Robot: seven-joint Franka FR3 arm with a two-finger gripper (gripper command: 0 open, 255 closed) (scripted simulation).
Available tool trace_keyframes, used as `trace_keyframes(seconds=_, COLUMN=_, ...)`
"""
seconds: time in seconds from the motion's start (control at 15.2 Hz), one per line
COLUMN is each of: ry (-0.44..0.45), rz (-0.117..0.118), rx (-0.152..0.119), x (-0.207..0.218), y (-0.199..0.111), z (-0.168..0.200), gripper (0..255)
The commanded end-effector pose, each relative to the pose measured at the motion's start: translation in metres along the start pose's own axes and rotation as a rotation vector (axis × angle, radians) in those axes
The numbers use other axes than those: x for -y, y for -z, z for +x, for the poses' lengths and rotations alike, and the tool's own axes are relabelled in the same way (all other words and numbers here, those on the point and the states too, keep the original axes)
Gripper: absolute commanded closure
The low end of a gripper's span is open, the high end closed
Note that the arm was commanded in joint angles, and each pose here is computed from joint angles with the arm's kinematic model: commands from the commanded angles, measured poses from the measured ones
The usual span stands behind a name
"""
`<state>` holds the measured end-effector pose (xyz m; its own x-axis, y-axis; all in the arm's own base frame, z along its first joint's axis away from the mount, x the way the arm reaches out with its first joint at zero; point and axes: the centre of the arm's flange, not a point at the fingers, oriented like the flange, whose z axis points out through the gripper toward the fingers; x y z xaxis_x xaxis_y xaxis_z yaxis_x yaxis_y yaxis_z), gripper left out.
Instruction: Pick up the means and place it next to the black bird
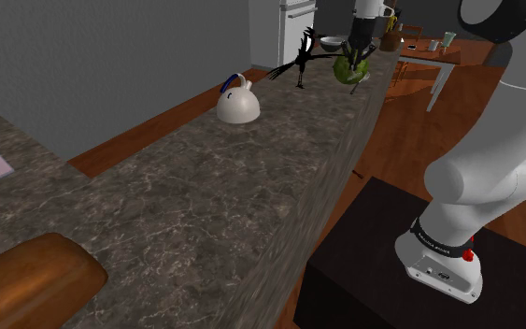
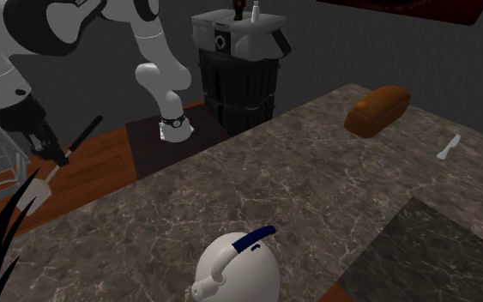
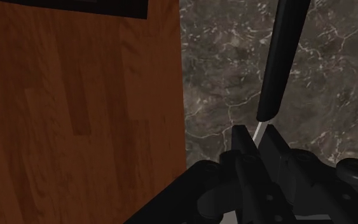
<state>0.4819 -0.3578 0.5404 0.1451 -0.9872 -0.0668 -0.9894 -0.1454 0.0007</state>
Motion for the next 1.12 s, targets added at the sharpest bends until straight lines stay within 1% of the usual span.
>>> trace_keyframes(seconds=0.0, ry=0.000, rz=0.000, rx=0.000, x=0.000, y=-0.011, z=0.001, gripper=255)
trace_keyframes(seconds=1.06, ry=0.000, rz=0.000, rx=0.000, x=0.000, y=-0.095, z=0.006, gripper=255)
